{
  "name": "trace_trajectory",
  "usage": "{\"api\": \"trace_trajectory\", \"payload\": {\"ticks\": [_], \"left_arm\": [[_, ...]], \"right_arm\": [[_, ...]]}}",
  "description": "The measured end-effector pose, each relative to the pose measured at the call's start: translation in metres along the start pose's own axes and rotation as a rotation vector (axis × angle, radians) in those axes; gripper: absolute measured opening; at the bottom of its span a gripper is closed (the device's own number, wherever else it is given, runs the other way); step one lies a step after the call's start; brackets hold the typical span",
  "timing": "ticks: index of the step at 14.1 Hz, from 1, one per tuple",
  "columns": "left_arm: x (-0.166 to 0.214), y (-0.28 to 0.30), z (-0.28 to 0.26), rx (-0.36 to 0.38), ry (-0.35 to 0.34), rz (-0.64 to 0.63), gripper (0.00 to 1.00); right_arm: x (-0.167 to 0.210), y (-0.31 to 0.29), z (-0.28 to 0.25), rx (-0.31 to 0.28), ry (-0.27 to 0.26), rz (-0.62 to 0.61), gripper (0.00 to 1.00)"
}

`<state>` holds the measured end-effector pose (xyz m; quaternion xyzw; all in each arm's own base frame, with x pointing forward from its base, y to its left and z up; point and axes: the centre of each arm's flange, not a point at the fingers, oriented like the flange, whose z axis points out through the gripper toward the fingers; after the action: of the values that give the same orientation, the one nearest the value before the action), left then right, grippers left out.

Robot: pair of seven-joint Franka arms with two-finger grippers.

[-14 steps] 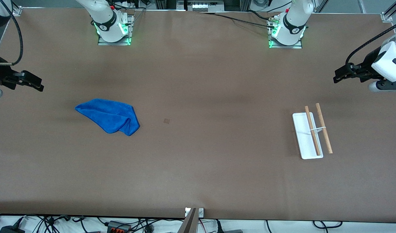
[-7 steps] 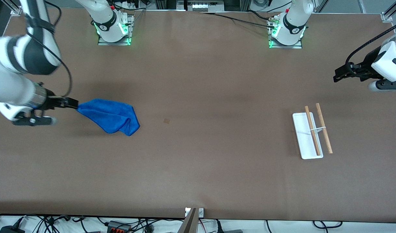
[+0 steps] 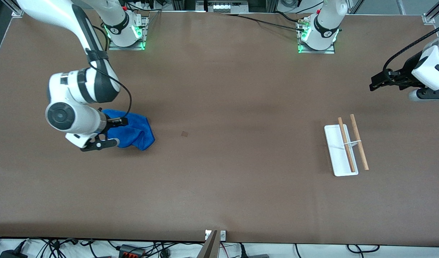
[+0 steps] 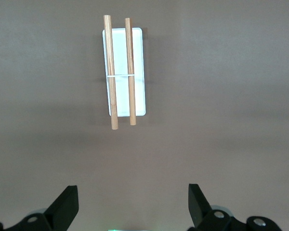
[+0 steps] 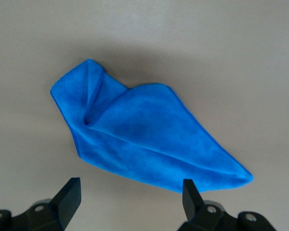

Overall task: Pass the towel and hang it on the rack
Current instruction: 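Lower the right gripper onto the blue towel and close it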

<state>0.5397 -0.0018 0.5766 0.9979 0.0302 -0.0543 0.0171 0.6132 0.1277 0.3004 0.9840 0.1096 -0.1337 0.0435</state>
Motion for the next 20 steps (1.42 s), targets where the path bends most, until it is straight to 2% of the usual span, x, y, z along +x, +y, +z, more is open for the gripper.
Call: {"api": "trace_trajectory", "payload": {"ticks": [1,3,7,9,13,16,17,18,20], "left_arm": [[0.000,0.000,0.000,0.000,0.000,0.000,1.00],[0.000,0.001,0.000,0.000,0.000,0.001,1.00],[0.000,0.002,0.000,0.001,0.001,0.004,1.00],[0.000,0.003,0.000,0.001,0.000,0.005,1.00],[0.000,0.004,0.000,0.001,-0.001,0.007,1.00],[-0.001,0.005,0.000,0.001,-0.001,0.009,1.00],[-0.001,0.005,0.000,0.001,-0.001,0.009,1.00],[-0.001,0.005,0.000,0.001,-0.001,0.009,1.00],[-0.001,0.005,0.000,0.001,-0.001,0.009,1.00]], "right_arm": [[0.006,-0.009,0.012,-0.003,0.001,-0.009,0.87],[0.018,-0.020,0.035,-0.008,0.020,-0.018,0.84],[0.031,-0.048,0.064,-0.018,0.045,0.048,0.81],[0.033,-0.058,0.077,-0.024,0.033,0.063,0.79],[0.035,-0.058,0.108,-0.022,-0.016,0.113,0.63],[0.034,-0.059,0.112,-0.001,-0.027,0.131,0.61],[0.034,-0.059,0.112,0.001,-0.028,0.134,0.55],[0.034,-0.059,0.112,0.002,-0.028,0.135,0.55],[0.034,-0.059,0.112,0.002,-0.028,0.135,0.37]]}}
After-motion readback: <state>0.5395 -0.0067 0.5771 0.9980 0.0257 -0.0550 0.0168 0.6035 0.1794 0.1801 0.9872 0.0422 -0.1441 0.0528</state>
